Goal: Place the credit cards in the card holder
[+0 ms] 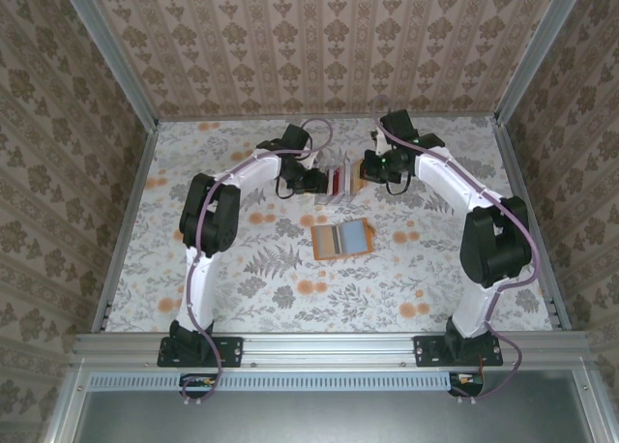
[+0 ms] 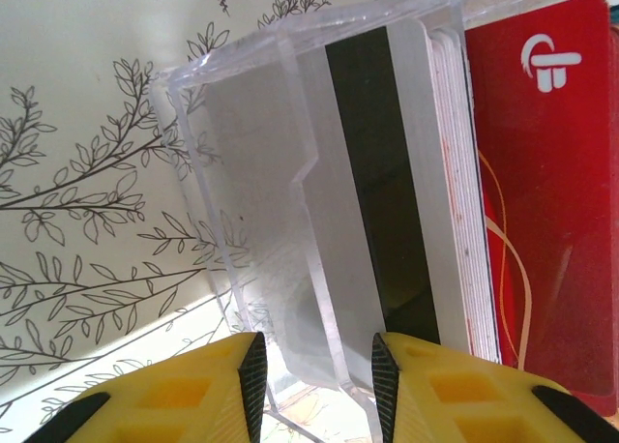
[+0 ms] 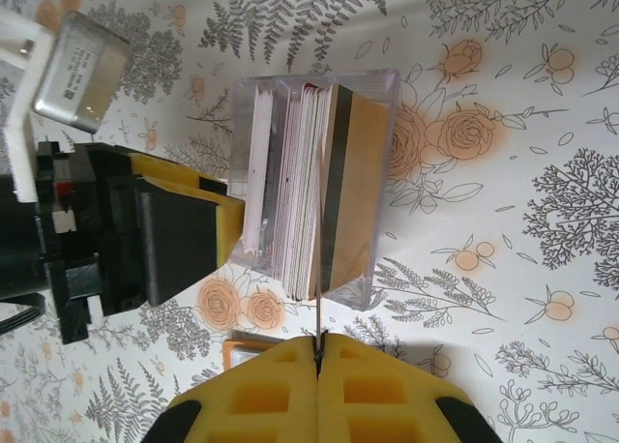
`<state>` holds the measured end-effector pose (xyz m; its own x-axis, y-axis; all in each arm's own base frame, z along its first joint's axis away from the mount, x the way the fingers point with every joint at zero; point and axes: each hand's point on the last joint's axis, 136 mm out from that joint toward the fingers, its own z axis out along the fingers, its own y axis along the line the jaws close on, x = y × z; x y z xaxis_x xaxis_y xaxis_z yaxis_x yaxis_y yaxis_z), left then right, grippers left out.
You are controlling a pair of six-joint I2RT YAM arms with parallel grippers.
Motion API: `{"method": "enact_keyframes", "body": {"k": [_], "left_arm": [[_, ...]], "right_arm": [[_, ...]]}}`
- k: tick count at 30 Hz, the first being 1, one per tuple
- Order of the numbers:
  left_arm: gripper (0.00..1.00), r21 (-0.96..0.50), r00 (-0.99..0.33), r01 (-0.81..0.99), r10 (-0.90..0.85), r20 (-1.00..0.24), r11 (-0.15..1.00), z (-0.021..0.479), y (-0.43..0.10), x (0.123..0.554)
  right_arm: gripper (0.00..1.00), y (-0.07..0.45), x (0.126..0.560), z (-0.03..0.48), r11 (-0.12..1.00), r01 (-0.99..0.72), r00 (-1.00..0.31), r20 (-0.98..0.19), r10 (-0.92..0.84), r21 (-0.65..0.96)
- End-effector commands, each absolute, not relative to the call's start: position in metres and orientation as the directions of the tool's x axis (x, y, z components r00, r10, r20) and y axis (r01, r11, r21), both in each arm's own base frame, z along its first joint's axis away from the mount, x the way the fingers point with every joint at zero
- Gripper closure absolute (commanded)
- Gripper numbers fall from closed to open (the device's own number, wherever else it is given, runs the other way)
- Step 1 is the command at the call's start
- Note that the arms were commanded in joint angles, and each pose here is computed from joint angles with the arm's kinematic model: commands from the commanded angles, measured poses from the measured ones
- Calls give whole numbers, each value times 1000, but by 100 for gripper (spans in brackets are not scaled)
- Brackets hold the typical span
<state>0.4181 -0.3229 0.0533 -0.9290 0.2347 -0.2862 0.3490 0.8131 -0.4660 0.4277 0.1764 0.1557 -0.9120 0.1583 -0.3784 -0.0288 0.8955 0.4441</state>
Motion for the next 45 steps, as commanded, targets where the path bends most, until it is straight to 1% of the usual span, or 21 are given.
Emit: {"method": "enact_keyframes", "body": {"k": [1,9,15,22,27,33,38,41,45], "left_arm": [[63,-441,-918,372,255,-302,817,61,-320,420],[63,-431,-902,395,254,-349,811,84,-319,424],[63,-422,-879,411,229,-418,808,119,-313,432],[63,-436,-877,375,162,-452,818,145,-297,433],[63,-437,-880,333,108,-462,836,153,-278,411],[62,-457,-901,252,36,-431,853,142,-253,368],[62,-474,-922,171,-30,-386,864,125,-237,340],[63,-483,-930,141,-52,-364,865,115,-237,328],[63,-485,-947,120,-47,-319,866,97,-244,316]], "right_arm": [[95,171,415,167,896,-43,-910,-387,147,442],[95,191,386,167,827,-99,-940,-326,106,554],[95,206,365,163,757,-106,-951,-288,112,645],[96,218,352,176,701,-164,-939,-327,104,695],[96,219,346,180,689,-195,-925,-364,107,698],[96,223,336,173,688,-235,-906,-411,102,687],[96,229,330,154,698,-237,-907,-412,92,676],[96,237,328,142,699,-244,-911,-405,72,672],[96,237,326,117,738,-218,-922,-382,59,638]]}}
